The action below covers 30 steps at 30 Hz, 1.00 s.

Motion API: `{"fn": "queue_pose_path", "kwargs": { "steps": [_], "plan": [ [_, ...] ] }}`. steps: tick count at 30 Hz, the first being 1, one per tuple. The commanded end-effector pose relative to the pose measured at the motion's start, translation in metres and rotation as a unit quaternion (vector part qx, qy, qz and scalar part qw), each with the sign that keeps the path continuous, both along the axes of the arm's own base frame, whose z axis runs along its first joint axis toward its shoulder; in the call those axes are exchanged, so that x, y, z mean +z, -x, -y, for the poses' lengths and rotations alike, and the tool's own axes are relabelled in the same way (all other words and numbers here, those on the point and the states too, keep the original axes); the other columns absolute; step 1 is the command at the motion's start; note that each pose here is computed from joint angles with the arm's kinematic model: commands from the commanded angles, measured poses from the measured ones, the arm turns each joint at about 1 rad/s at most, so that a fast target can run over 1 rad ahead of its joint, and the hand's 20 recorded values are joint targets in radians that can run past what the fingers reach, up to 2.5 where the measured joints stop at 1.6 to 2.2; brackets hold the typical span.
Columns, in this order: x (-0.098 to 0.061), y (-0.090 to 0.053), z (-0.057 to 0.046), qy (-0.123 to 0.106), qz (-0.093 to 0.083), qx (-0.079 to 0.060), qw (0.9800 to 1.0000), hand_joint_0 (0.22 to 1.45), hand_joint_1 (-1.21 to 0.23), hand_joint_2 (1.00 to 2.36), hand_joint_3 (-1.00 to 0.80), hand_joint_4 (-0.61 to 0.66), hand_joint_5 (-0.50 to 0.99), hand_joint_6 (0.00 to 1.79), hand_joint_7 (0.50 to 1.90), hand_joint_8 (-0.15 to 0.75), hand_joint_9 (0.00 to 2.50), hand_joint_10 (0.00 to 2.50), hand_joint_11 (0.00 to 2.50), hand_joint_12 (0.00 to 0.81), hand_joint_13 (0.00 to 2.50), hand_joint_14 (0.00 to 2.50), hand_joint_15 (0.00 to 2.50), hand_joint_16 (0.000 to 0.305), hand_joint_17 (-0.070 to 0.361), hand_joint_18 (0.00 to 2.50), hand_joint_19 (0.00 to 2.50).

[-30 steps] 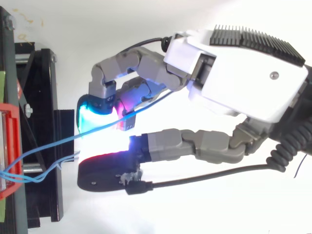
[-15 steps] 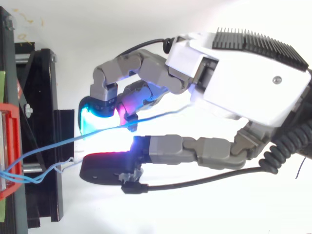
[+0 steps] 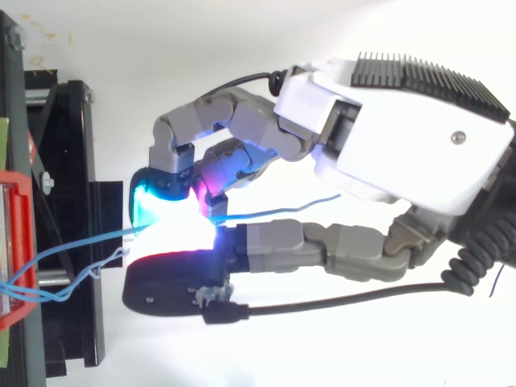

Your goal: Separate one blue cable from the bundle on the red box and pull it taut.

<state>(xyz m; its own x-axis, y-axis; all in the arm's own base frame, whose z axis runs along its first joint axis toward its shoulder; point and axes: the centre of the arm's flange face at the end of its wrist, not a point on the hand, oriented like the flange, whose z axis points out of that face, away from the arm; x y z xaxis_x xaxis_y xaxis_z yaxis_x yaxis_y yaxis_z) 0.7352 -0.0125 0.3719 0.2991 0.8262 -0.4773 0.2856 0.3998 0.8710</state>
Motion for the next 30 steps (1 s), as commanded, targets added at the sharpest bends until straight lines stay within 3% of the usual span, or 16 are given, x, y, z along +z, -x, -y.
{"fn": "queue_pose_path", "kwargs": {
  "steps": [1,8,18,24,30],
  "plan": [
    [0.0006,-0.0002,-0.0001,0.0,0.001,0.0,1.0,0.56,-0.56,1.02,-0.23,0.14,-0.13,0.87,1.08,0.365,1.0,0.01,0.89,0.426,0.84,0.01,0.45,0.049,0.111,0.86,0.53],
    [-0.0002,0.0002,-0.001,0.0,-0.001,0.0,1.0,0.57,-0.7,1.02,-0.08,0.16,-0.13,0.89,1.13,0.389,1.01,0.01,0.92,0.447,0.86,0.01,0.44,0.054,0.121,0.93,0.49],
    [-0.0002,0.0002,-0.001,-0.002,0.0,0.0,1.0,0.61,-0.79,1.02,0.02,0.03,-0.14,0.92,1.19,0.37,0.98,0.02,0.94,0.43,0.84,0.01,0.45,0.051,0.115,0.91,0.49],
    [-0.0002,0.0002,-0.0043,-0.028,0.011,-0.002,0.9996,0.62,-0.79,1.02,0.03,0.0,-0.15,0.92,1.22,0.369,0.99,0.01,0.93,0.428,0.85,0.01,0.44,0.051,0.115,0.91,0.49],
    [-0.0002,0.0001,-0.0055,-0.039,0.016,-0.002,0.9991,0.64,-0.78,1.02,0.05,-0.06,-0.15,0.93,1.25,0.368,1.0,0.01,0.93,0.427,0.85,0.01,0.43,0.051,0.114,0.91,0.49]
  ]
}}
